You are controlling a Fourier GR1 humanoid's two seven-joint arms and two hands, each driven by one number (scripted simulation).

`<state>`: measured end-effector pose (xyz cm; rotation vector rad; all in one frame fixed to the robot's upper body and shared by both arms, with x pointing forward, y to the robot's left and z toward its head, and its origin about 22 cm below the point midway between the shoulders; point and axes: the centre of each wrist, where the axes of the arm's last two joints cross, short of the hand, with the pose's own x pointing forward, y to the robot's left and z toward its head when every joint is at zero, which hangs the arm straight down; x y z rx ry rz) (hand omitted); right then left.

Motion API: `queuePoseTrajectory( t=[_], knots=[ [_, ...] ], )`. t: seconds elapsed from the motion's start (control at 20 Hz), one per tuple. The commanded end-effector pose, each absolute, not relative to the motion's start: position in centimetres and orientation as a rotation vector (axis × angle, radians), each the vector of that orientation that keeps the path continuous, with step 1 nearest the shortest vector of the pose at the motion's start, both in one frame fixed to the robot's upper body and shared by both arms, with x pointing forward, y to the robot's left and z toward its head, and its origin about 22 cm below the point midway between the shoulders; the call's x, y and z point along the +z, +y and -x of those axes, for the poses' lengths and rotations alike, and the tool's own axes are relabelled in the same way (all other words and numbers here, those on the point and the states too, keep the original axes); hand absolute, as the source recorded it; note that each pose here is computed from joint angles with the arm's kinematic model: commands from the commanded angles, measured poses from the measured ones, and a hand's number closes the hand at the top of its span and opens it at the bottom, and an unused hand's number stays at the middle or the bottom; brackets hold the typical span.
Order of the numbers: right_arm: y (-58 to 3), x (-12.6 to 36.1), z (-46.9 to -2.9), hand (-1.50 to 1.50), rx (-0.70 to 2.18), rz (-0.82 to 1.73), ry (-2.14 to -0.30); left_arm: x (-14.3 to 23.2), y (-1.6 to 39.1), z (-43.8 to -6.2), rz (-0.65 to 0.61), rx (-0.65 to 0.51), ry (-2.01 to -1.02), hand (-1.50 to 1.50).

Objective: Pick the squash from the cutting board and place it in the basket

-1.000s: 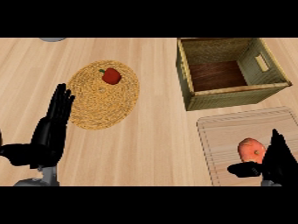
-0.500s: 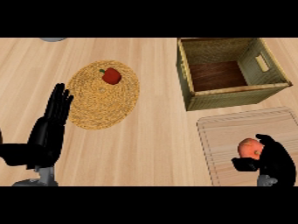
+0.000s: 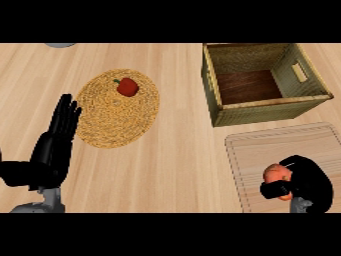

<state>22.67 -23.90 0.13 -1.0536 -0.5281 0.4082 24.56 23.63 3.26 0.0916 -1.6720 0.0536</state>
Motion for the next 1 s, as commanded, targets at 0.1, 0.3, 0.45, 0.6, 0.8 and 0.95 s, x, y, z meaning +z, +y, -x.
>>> queuePoseTrajectory(
  t=[0.1, 0.3, 0.45, 0.6, 0.8, 0.95],
  knots=[
    [-23.9, 0.0, -22.8, 1.50, 0.475, 1.082, -0.538, 1.7, 24.9, -25.3, -0.068, 0.070, -1.673, 0.00],
    [-15.8, 0.9, -23.6, 1.50, 0.724, 1.037, -0.792, 3.0, 22.8, -24.4, -0.055, 0.031, -1.680, 0.00],
    [-10.0, 1.7, -23.9, 1.50, 1.091, 0.935, -1.023, 3.3, 21.7, -25.1, -0.004, -0.006, -1.696, 0.00],
    [-6.0, 3.0, -24.2, 1.50, 1.285, 0.905, -1.203, 2.9, 21.9, -25.3, -0.016, -0.006, -1.674, 0.00],
    [-3.1, 3.9, -23.3, 1.50, 1.223, 0.760, -1.382, 3.0, 21.9, -24.4, -0.021, 0.017, -1.681, 0.00],
    [-2.0, 7.6, -22.2, 1.50, 1.101, 0.645, -1.533, 3.9, 24.1, -25.6, -0.071, 0.034, -1.681, 0.00]
  ],
)
